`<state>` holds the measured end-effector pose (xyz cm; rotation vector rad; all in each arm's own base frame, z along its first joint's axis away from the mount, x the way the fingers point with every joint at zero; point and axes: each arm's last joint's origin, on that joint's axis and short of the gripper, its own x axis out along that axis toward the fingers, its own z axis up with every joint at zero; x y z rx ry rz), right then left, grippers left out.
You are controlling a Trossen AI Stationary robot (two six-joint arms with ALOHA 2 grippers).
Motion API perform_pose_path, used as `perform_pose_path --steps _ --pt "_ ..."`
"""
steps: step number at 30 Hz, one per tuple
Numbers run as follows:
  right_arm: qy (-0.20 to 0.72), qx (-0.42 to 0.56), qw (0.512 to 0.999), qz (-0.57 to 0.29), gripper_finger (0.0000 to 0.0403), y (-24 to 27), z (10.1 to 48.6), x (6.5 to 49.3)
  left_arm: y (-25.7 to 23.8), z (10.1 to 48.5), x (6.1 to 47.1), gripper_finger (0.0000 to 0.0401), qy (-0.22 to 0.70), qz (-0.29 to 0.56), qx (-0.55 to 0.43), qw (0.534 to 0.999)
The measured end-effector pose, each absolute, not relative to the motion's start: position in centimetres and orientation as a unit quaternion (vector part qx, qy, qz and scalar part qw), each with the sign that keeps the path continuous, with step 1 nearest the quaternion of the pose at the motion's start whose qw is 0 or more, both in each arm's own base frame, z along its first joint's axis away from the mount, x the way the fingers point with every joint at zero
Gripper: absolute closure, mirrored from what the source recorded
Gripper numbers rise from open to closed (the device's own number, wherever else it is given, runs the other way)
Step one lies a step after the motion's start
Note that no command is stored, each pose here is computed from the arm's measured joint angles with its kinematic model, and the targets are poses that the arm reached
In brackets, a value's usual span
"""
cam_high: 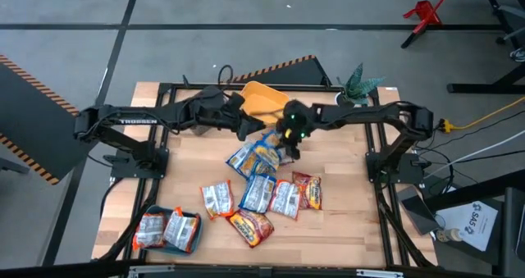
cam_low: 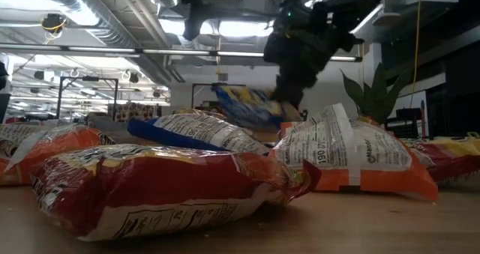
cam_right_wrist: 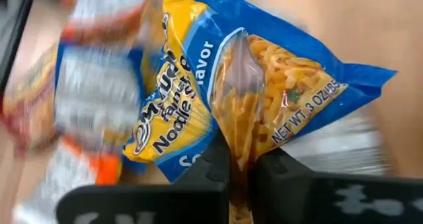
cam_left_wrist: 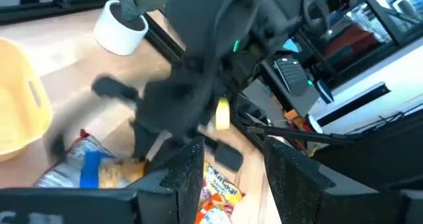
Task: Sort Maruchan noodles
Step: Put the blue noodle pack into the yellow bin
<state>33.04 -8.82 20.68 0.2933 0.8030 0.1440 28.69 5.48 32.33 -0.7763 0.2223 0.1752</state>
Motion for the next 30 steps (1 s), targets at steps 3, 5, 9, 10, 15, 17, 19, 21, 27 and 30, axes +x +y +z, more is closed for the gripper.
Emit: perform_pose_path --steps 3,5,9,10,15,17,19,21,27,30 --pt "0.362 0.166 0.917 0.026 0.0392 -10.5 22.6 32.5 5.9 32.8 28.2 0.025 0.095 0.096 -0.368 0.92" --pt "0.341 0.177 0.923 0.0 0.0397 -11.6 24.0 31.9 6.3 32.9 27.9 0.025 0.093 0.116 -0.367 0.918" --pt "0.293 0.197 0.934 -0.052 0.0394 -13.5 27.0 30.3 7.0 32.6 27.5 0.025 0.104 0.135 -0.362 0.917" --pt "0.282 0.198 0.937 -0.065 0.0394 -13.9 27.8 29.9 7.1 32.6 27.5 0.025 0.105 0.133 -0.359 0.918" --pt "0.24 0.186 0.949 -0.087 0.0398 -14.3 30.5 28.5 7.5 32.3 27.6 0.025 0.113 0.14 -0.343 0.922" --pt "0.234 0.183 0.951 -0.083 0.0397 -14.1 31.0 28.4 7.8 32.3 27.6 0.025 0.111 0.146 -0.332 0.925" --pt "0.231 0.182 0.953 -0.079 0.0395 -14.0 31.2 28.5 7.9 32.3 27.5 0.025 0.112 0.145 -0.317 0.931" --pt "0.228 0.18 0.954 -0.072 0.0395 -13.6 31.5 28.7 8.1 32.3 27.5 0.0246 0.115 0.138 -0.312 0.933" --pt "0.217 0.175 0.959 -0.06 0.0398 -13.3 32.4 29.0 8.3 32.3 27.4 0.021 0.114 0.143 -0.304 0.935" --pt "0.211 0.173 0.96 -0.06 0.0395 -13.3 32.8 29.0 8.3 32.3 27.4 0.0188 0.108 0.159 -0.303 0.934"
